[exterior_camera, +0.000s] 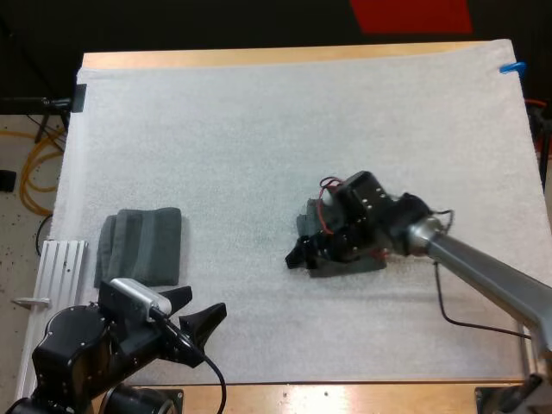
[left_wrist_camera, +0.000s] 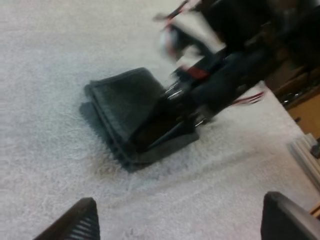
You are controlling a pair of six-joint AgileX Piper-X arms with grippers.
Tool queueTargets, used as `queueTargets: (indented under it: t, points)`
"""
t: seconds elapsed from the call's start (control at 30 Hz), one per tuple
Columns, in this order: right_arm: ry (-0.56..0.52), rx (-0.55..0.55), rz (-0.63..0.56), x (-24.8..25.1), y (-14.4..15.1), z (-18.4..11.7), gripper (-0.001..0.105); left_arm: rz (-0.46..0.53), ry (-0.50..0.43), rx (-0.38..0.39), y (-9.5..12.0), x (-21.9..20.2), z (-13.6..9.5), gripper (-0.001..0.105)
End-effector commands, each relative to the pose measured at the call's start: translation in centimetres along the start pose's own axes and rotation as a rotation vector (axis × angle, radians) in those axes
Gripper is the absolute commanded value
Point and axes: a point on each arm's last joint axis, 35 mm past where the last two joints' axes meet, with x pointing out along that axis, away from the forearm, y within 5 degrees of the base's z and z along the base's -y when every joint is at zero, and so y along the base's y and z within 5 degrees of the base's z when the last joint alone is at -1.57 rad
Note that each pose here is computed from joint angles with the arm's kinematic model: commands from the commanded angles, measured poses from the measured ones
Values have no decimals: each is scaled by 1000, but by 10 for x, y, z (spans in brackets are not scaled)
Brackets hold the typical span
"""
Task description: Pick towel from pile fold and stack
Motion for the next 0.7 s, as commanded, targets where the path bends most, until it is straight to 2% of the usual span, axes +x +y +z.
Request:
queueTargets:
  t: [0.0,0.13,0.3,0.43,0.6,0.67]
  points:
    - [-29,-47,-38,-17,8,1,75,9,-29,6,-1,-2,2,65]
    - [-103,-152,-180,-68,31,-7,75,20,-69,2,-2,1,9,65]
    - [-214,-224,-256,-123,57,-23,75,38,-31,-23,2,21,23,66]
    - [-332,-264,-280,-168,79,-44,75,47,-2,-70,8,53,43,76]
    - [-443,-285,-349,-205,94,-68,75,39,32,-138,20,96,65,76]
    - [-480,-283,-395,-219,98,-79,75,43,82,-179,30,122,70,76]
